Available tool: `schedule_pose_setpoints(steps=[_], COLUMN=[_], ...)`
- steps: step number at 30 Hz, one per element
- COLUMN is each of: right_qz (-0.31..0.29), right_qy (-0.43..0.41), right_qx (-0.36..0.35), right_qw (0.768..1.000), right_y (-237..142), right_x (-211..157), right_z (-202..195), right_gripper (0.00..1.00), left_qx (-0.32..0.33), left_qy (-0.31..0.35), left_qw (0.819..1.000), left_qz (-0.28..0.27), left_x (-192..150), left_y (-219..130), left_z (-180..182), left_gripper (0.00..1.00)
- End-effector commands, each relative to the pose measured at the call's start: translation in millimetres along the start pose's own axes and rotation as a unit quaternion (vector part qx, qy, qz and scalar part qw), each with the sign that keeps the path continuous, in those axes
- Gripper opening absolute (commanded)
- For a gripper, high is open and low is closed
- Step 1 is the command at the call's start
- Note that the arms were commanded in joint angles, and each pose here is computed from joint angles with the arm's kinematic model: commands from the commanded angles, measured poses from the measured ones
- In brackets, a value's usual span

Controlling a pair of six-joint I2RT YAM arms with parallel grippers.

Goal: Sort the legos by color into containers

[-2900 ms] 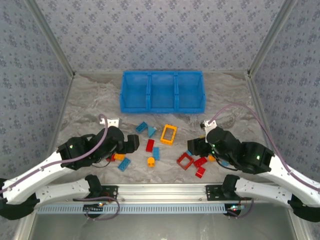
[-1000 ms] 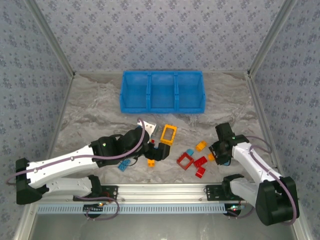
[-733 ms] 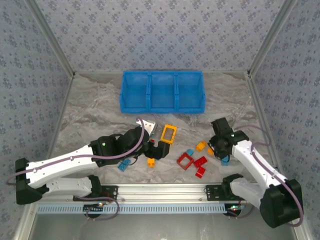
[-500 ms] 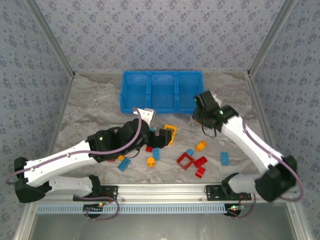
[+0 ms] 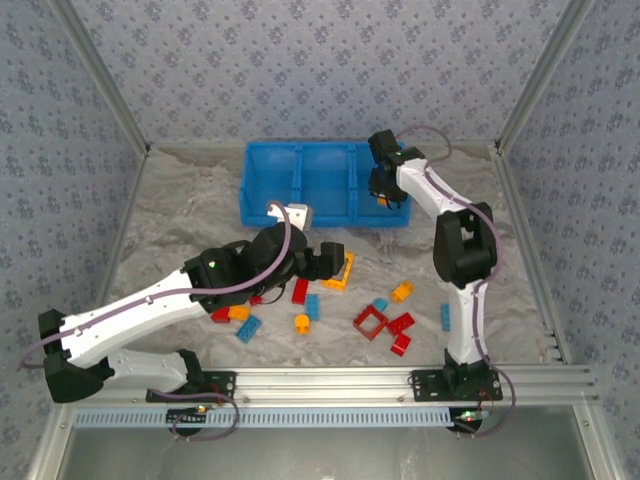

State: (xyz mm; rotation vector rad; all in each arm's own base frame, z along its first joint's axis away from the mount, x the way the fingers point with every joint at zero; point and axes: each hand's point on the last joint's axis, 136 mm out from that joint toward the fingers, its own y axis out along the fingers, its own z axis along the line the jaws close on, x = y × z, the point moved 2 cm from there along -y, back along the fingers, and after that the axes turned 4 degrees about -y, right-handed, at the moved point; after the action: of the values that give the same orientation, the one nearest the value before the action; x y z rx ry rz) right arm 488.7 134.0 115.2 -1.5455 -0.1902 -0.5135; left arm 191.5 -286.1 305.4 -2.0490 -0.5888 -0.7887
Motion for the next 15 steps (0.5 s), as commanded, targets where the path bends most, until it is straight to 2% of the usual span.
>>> schedule_pose_setpoints(steps=[1, 9, 12, 15], right_qz=[0.035, 0.055, 0.039, -0.001], right_qy=[-0.033, -0.027, -0.030, -0.027], right_qx=[0.003, -0.007, -0.011, 0.000], right_qw=[0.999, 0.998, 0.999, 1.000], right_y=[9.9, 21.5, 1.9, -39.3], right_x=[-4.8, -7.7, -1.1, 12.2], right_z=[5.7, 4.3, 3.0, -0.3], right_gripper=[0.37, 0.51, 0.57, 0.57], left_qx=[0.008, 0.013, 0.015, 0.016], left_qy=[-0.010, -0.009, -0.011, -0.015], left_qw=[1.000, 1.000, 1.000, 1.000], left_qz=[0.000, 0.004, 0.003, 0.001], left_x=[0.1, -1.2, -1.5, -3.2], left_y=[-4.1, -6.3, -7.2, -7.1], left_z=[7.2, 9.9, 11.6, 14.2], left_gripper=[0.98, 0.98, 0.98, 0.98])
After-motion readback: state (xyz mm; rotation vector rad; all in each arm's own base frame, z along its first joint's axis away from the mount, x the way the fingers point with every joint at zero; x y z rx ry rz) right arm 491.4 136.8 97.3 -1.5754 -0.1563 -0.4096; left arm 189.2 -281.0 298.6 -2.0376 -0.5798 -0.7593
